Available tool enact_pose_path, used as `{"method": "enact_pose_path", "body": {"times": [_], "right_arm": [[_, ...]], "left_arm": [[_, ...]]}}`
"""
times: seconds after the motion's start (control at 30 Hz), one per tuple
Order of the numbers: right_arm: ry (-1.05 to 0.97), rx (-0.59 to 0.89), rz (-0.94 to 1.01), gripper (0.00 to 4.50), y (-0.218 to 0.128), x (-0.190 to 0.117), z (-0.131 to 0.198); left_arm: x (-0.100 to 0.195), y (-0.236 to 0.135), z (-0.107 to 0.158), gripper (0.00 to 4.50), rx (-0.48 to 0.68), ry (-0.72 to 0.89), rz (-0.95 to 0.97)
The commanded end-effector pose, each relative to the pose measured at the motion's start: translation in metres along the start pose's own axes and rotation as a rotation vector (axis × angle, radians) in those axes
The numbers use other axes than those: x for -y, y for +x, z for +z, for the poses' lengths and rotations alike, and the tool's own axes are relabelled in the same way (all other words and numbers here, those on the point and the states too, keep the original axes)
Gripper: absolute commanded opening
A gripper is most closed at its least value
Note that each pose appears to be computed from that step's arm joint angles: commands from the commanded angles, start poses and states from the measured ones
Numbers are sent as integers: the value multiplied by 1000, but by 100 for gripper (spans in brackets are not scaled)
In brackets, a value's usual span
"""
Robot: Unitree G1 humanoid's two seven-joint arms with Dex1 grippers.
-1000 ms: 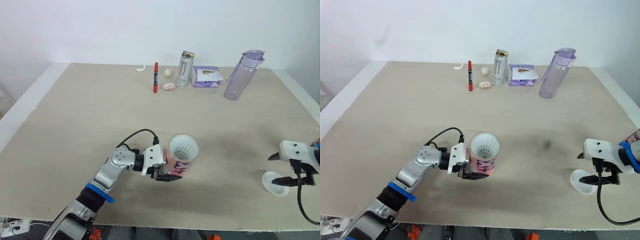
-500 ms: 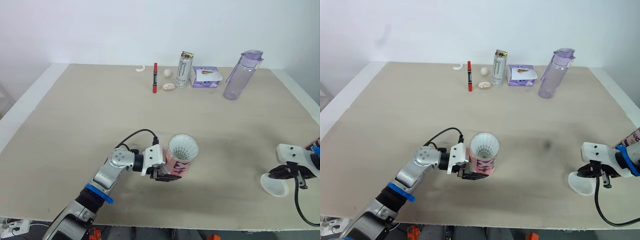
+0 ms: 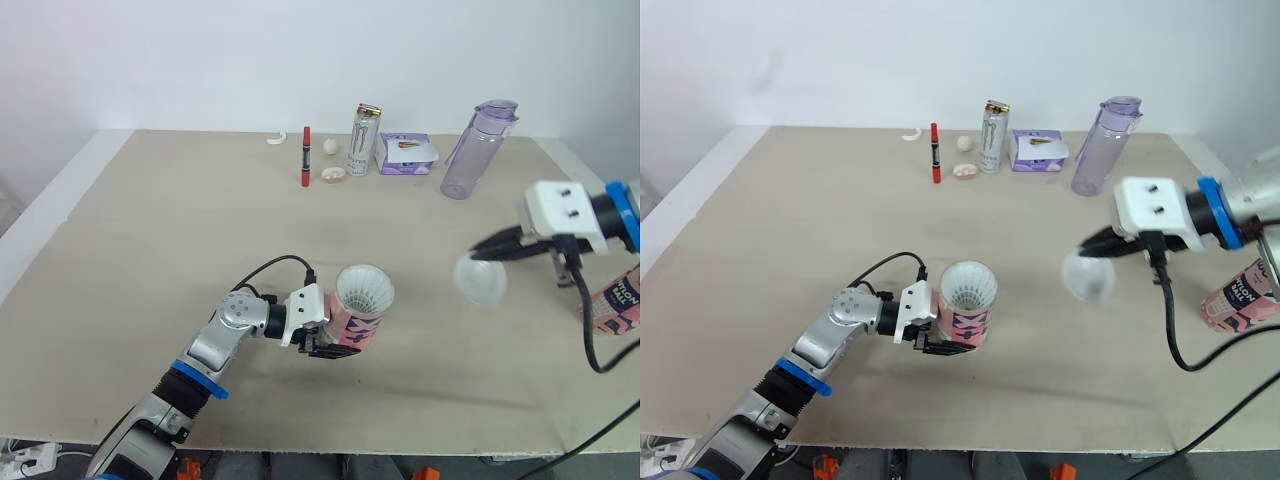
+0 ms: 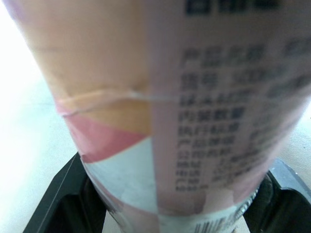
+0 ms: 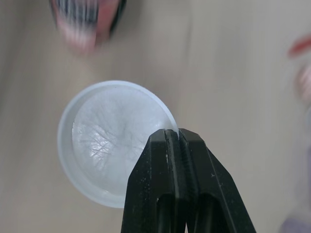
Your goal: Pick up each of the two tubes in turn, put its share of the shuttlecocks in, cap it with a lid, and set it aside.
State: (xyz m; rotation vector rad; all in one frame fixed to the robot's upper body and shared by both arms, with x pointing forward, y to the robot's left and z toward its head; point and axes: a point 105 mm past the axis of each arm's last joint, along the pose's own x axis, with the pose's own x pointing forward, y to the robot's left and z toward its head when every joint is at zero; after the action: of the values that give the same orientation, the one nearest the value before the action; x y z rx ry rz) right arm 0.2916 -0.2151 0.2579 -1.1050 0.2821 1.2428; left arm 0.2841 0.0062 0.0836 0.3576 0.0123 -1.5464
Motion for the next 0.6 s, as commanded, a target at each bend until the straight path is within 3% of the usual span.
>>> {"method": "enact_pose_path", "body": {"times": [0.03,0.3,0.6], "right_arm": [[-146,130,71,23,3,7,57],[-254,319,202,23,31,6,111],[-293,314,250,23,68,12,108]], "left_arm": [[-2,-4,-25,314,-112,-38,23],[-13,-5,-34,314,-166,-51,76],[-15,-7,-39,314,-190,-54,91]]}}
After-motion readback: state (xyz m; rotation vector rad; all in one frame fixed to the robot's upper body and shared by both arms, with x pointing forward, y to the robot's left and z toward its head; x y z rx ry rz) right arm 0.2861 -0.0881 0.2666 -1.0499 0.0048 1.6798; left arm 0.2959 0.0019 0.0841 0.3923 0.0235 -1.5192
